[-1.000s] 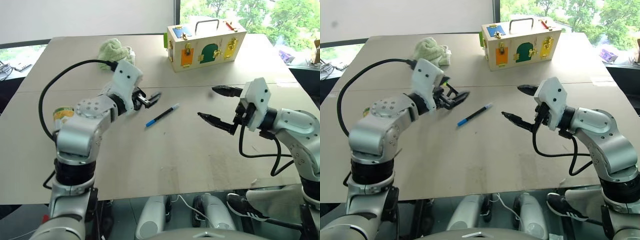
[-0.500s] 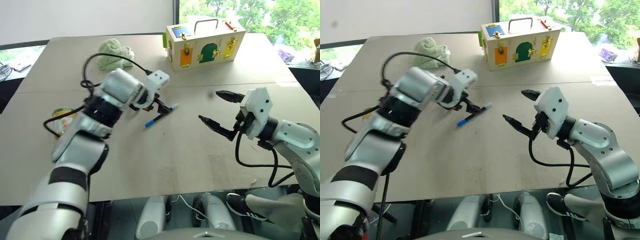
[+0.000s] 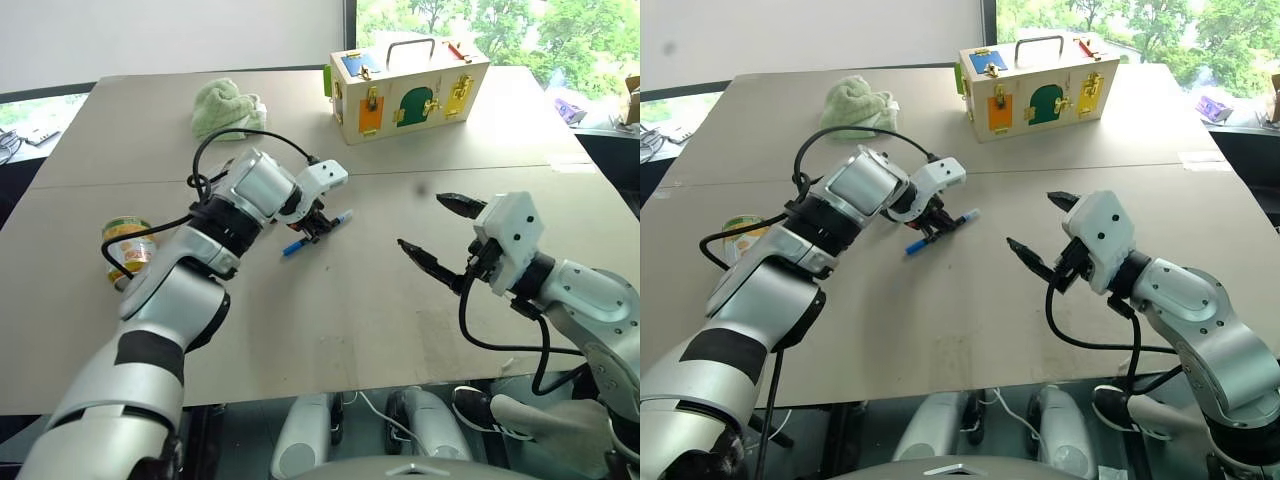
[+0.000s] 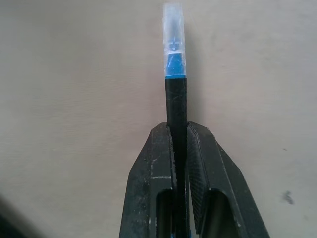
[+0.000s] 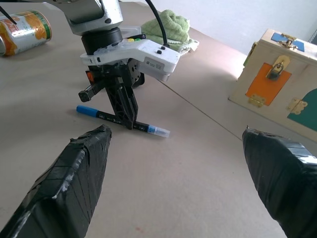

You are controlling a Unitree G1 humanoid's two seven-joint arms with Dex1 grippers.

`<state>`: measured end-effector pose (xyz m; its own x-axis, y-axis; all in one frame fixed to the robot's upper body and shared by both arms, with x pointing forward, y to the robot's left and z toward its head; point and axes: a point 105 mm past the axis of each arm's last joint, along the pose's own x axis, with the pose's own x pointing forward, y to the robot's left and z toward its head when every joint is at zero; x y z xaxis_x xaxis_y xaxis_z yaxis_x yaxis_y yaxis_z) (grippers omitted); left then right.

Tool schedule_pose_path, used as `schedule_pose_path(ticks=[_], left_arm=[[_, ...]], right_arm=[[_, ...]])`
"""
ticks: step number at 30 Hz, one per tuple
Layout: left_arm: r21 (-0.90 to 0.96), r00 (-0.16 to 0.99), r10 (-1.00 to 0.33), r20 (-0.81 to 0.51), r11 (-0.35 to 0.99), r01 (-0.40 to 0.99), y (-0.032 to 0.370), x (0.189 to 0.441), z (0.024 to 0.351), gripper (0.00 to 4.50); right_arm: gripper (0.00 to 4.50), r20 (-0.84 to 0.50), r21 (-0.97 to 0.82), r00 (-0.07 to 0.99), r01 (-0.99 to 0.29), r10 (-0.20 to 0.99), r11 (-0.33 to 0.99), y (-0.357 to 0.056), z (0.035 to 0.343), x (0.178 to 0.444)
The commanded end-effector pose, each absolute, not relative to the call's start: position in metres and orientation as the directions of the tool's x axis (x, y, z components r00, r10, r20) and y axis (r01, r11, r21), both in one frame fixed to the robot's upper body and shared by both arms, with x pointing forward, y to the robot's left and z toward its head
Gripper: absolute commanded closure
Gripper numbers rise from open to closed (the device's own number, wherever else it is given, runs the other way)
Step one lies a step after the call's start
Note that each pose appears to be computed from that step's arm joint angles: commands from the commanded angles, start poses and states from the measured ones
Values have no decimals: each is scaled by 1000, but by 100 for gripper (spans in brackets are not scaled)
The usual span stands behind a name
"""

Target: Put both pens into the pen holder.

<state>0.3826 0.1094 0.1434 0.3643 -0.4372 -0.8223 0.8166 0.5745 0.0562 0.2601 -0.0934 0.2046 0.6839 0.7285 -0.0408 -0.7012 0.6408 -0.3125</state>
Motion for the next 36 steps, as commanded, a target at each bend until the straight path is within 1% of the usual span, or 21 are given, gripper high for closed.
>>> schedule_pose_path(ticks=[1, 3, 4, 5, 7, 8, 10, 13, 15, 18, 19, 20, 22, 23, 24, 25, 31, 34, 36], left_arm=[[-107, 307, -664, -682, 506, 856, 91, 353, 169, 449], [-154, 250, -832, -496, 367, 917, 77, 329, 197, 449], [-106, 268, -873, -408, 337, 935, 77, 320, 207, 449], [-77, 285, -891, -352, 331, 940, 79, 313, 211, 449], [-51, 307, -903, -299, 337, 940, 81, 304, 214, 449], [-52, 300, -912, -281, 326, 944, 80, 298, 215, 449], [-39, 291, -927, -238, 308, 950, 78, 288, 215, 449], [-26, 287, -928, -239, 301, 953, 77, 279, 210, 449], [-11, 291, -927, -236, 302, 953, 76, 276, 209, 450], [3, 311, -922, -232, 319, 948, 75, 277, 207, 450], [1, 312, -922, -231, 320, 947, 75, 277, 207, 450], [7, 312, -923, -225, 319, 948, 74, 277, 207, 450], [13, 314, -924, -219, 319, 948, 73, 277, 207, 450], [16, 316, -924, -214, 320, 947, 73, 277, 207, 450], [19, 318, -925, -207, 321, 947, 72, 277, 208, 450], [21, 320, -926, -202, 322, 946, 72, 278, 208, 450], [14, 328, -926, -188, 331, 944, 71, 279, 208, 450], [15, 345, -924, -164, 347, 938, 71, 282, 210, 450], [22, 365, -920, -143, 366, 930, 72, 283, 213, 450]], right_arm=[[0, -46, -203, 669, -733, 742, 649, -83, 202, 260], [0, -51, -86, 662, -748, 747, 658, -80, 198, 266], [0, -35, 7, 653, -756, 756, 654, -77, 197, 272], [0, -22, 90, 652, -754, 758, 651, -75, 197, 279], [0, -6, 196, 662, -734, 749, 650, -74, 198, 289], [0, 2, 228, 671, -722, 742, 653, -74, 200, 293], [0, 25, 302, 655, -725, 755, 619, -72, 203, 293], [0, 49, 350, 640, -730, 767, 587, -71, 209, 291], [55, 66, 389, 623, -736, 780, 555, -70, 213, 290], [178, 51, 398, 570, -765, 820, 507, -62, 213, 282], [229, 53, 404, 555, -772, 830, 490, -59, 214, 280], [294, 56, 416, 538, -779, 841, 470, -57, 215, 278], [373, 45, 415, 513, -790, 857, 451, -54, 215, 273], [421, 32, 409, 508, -792, 861, 453, -53, 214, 272], [443, 24, 408, 509, -791, 861, 456, -53, 213, 272], [449, 21, 409, 510, -790, 860, 458, -53, 213, 272], [449, 19, 408, 515, -787, 857, 464, -54, 215, 273], [449, -3, 351, 545, -784, 838, 512, -58, 214, 277], [347, 64, 338, 527, -811, 848, 478, -59, 227, 277]])
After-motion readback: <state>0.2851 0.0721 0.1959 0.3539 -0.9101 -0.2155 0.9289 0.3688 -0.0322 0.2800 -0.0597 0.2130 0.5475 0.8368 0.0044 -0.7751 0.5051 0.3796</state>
